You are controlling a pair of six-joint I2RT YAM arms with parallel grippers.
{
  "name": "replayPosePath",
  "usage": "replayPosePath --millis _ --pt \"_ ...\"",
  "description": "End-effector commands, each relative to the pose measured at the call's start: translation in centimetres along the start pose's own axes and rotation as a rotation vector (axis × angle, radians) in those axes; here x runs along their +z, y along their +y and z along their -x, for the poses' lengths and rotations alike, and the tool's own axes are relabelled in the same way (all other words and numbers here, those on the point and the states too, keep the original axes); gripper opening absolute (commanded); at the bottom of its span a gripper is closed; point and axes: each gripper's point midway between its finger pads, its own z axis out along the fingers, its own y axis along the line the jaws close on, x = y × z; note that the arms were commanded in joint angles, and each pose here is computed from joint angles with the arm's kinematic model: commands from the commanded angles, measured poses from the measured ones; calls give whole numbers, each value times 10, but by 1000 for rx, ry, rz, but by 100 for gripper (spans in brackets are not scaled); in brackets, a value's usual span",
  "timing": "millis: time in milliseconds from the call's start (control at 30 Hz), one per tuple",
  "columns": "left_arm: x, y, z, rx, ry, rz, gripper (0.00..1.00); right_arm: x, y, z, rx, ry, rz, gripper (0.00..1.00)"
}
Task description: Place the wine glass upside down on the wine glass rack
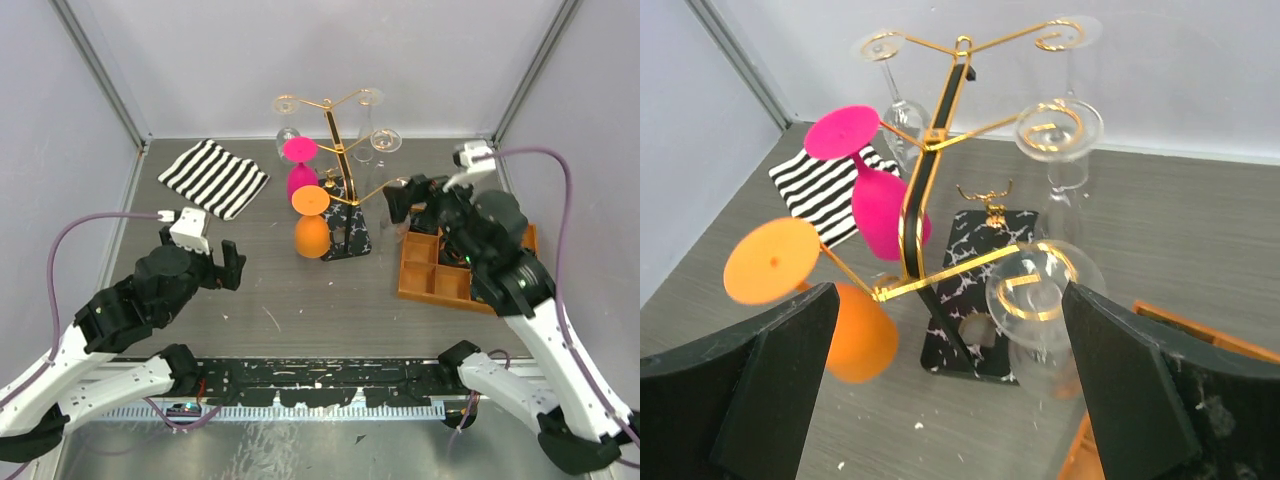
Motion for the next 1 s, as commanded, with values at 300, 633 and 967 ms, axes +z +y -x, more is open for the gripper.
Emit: replayPosePath --millis 300,633,967 --pt "-21 37 -40 -37 39 87 98 -97 -52 -38 21 -131 -143 100" --pt "-26 55 -46 -76 -5 152 98 -113 -70 -76 87 -124 -204 100" --pt "-21 51 -51 -53 25 144 98 -109 -69 -79 74 -101 -198 100"
